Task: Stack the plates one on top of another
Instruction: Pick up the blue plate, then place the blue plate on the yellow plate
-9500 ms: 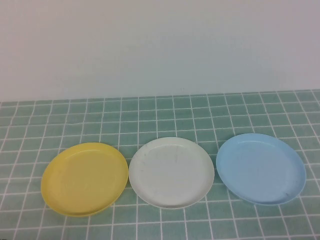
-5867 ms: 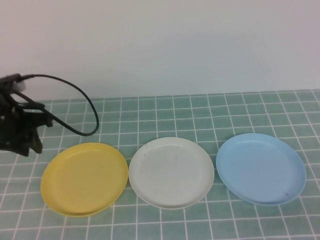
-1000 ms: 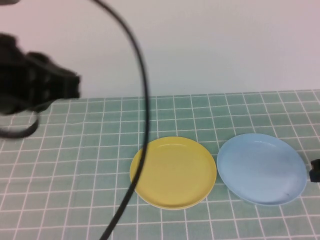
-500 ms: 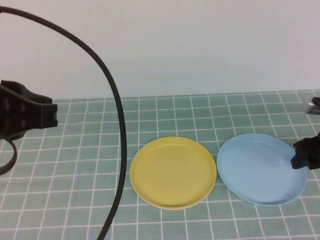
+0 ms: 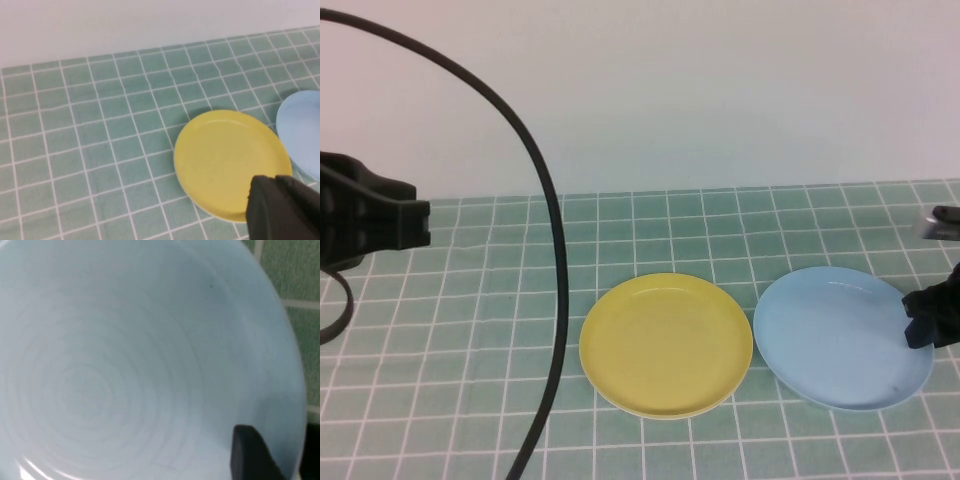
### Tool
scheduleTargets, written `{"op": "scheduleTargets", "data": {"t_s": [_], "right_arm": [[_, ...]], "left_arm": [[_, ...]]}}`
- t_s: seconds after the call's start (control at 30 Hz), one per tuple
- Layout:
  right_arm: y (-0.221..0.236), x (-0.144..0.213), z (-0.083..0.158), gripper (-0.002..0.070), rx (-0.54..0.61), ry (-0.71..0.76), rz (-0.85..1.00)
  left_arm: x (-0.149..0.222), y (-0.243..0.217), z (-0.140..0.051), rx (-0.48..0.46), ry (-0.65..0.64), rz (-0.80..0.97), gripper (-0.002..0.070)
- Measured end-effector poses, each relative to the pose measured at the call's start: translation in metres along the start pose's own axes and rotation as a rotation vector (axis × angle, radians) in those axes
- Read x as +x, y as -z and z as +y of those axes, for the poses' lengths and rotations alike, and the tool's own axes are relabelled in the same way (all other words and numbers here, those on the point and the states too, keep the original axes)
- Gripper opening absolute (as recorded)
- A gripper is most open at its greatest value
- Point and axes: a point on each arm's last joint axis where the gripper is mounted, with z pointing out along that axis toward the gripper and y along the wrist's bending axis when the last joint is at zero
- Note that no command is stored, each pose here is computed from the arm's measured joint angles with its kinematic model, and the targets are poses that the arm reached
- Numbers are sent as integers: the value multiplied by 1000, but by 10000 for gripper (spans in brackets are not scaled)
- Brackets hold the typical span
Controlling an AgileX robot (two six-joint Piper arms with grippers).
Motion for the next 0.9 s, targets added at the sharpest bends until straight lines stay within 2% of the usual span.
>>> {"op": "scheduleTargets", "data": {"t_s": [0.4, 0.67, 0.9], "right_arm": [[2, -7, 9, 25, 1, 67, 14], [22, -26, 12, 13, 11, 127, 55], [60, -53, 19, 13, 21, 141, 58]], "left_arm": [[0, 0, 0, 1, 0, -5, 0], [0, -1, 1, -14, -13, -1, 0], [0, -1, 4, -47, -42, -6, 0]]}}
